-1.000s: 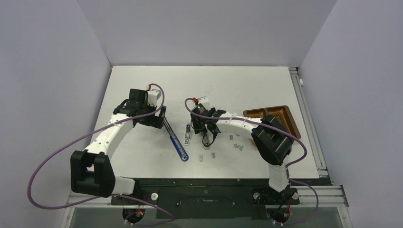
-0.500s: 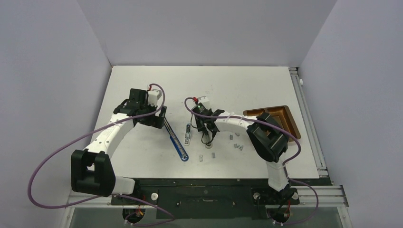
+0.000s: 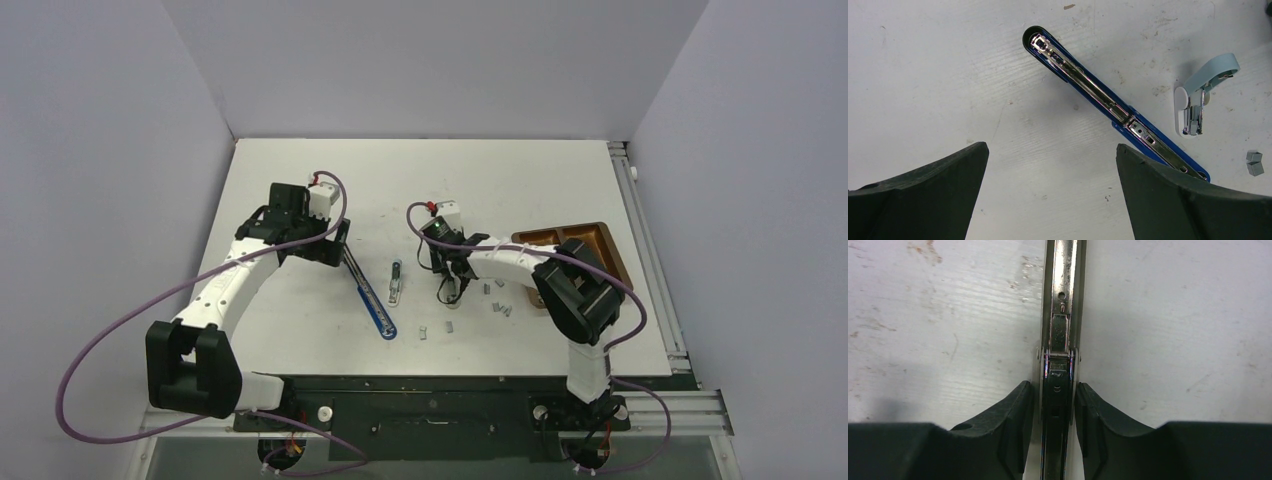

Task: Load the staples into the stapler
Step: Move the stapler to the center of the board.

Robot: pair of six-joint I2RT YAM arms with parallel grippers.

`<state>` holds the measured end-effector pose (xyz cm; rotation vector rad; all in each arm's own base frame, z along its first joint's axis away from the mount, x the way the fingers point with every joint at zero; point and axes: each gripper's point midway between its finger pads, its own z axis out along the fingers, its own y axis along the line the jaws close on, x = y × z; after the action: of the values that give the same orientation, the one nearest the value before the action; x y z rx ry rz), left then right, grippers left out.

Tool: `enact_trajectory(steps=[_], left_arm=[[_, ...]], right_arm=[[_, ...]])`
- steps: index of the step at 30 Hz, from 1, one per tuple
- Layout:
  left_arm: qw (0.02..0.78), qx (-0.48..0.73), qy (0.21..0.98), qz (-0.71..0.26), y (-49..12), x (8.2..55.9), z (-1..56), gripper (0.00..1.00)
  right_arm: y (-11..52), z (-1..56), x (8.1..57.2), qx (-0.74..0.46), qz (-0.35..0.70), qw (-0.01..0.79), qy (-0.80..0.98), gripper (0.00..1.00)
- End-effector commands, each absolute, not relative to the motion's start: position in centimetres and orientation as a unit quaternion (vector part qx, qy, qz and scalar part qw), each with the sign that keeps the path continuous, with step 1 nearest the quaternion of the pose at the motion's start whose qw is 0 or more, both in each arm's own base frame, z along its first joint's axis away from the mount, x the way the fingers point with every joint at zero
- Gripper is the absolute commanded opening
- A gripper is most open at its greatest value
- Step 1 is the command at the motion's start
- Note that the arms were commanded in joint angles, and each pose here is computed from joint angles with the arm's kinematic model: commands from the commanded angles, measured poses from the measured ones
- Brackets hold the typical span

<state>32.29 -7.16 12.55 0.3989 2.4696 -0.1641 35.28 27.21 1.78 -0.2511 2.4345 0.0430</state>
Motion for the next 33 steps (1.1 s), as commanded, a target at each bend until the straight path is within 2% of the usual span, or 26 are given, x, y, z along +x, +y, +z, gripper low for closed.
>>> enact_trajectory(steps=[1, 6, 11, 15, 23, 33], left_arm=[[0.357, 0.155, 0.919, -0.068, -7.4, 33.5, 15.4, 0.99], [0.356, 0.156, 0.919, -0.07, -7.5, 33.3, 15.3, 0.99], [0.358, 0.156, 0.918, -0.072, -7.5, 33.3, 15.7, 0.99], [0.36, 0.154, 0.917, -0.072, -7.6, 33.5, 15.9, 0.99], [0.354, 0.151, 0.92, -0.075, -7.6, 33.2, 15.6, 0.99], [0.358, 0.152, 0.919, -0.069, -7.3, 32.9, 16.1, 0.98]], right_arm=[[23.8, 2.1, 34.6, -0.077, -0.023, 0.34, 0.937, 0.27], [23.0, 2.2, 34.1, -0.081, -0.027, 0.337, 0.938, 0.31], [23.9, 5.1, 34.9, -0.082, -0.011, 0.36, 0.929, 0.5], [25.2, 9.6, 35.3, -0.081, 0.014, 0.391, 0.917, 0.6], [31.1, 14.1, 32.8, -0.102, 0.084, 0.414, 0.9, 0.64], [38.8, 11.5, 31.7, -0.146, 0.147, 0.374, 0.904, 0.69]])
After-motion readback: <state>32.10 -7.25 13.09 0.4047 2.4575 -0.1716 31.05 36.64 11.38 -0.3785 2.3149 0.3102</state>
